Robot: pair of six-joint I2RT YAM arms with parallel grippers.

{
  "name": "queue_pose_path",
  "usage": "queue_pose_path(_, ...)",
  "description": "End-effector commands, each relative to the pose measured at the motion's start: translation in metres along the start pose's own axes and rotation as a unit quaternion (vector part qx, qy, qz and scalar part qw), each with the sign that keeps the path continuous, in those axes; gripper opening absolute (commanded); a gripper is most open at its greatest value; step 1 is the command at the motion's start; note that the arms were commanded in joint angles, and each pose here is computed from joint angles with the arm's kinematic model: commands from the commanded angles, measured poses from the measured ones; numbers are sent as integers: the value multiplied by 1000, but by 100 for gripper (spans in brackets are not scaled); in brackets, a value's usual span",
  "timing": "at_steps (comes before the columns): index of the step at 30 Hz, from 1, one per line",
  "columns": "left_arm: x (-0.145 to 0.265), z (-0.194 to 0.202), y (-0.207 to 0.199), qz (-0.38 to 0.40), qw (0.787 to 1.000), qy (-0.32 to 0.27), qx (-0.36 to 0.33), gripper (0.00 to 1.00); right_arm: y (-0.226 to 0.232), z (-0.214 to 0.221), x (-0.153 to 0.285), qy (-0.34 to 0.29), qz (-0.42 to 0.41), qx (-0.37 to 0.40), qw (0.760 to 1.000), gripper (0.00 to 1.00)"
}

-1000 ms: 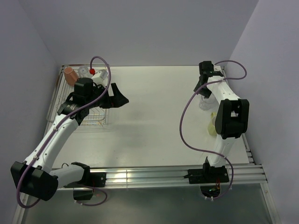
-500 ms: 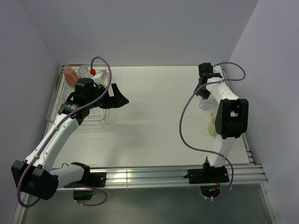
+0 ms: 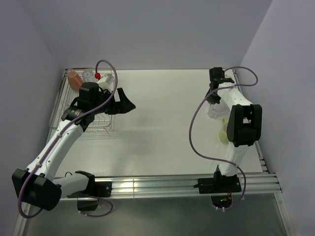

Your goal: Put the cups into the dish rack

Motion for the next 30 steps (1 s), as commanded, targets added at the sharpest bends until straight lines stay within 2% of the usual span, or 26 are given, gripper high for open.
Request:
queue_pose_path(1,-1,-4,1,-2,1000,-16,-16,99,8,-10,33,-18,-61,-11,998,0)
queue_pose_path(8,-1,-6,0,15,1000,-23,-7,99,35,0,107,-17,-207,4,978,0)
queue_pose_path(12,4,-10,1,58,997,-45,9,99,60,28,161,17,-352,27,936,0)
queue_pose_path(13,4,-14,1,71,996,-57,15,99,67,37,175,53,-401,32,914,0)
queue_pose_path(14,3,-11,2,83,995,-56,21,99,80,46,191,58,-458,43,886,0)
queue_pose_path(16,6,-13,1,124,990,-57,38,99,86,61,211,102,-522,39,846,0)
queue_pose_path(17,7,-15,0,145,986,-76,30,99,93,65,224,116,-573,48,810,0)
queue_pose_path(18,11,-16,-1,169,982,-81,30,99,96,77,231,146,-590,42,793,0)
queue_pose_path(22,15,-18,-4,191,976,-93,39,99,104,92,253,193,-663,38,722,0)
queue_pose_path(23,16,-18,-5,193,976,-94,39,99,106,95,256,200,-689,44,695,0)
queue_pose_path(30,15,-11,-4,195,972,-120,50,99,110,112,271,277,-750,24,600,0)
Point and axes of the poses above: each gripper's point midway between its finger pads, its own x axis back along the fingers, its own y axis along the line the jaws close on, z = x × y, the point moved 10 cm from there along x, back along the fingers, and after that the axes turned 11 degrees about -x, right-handed, at the moved point
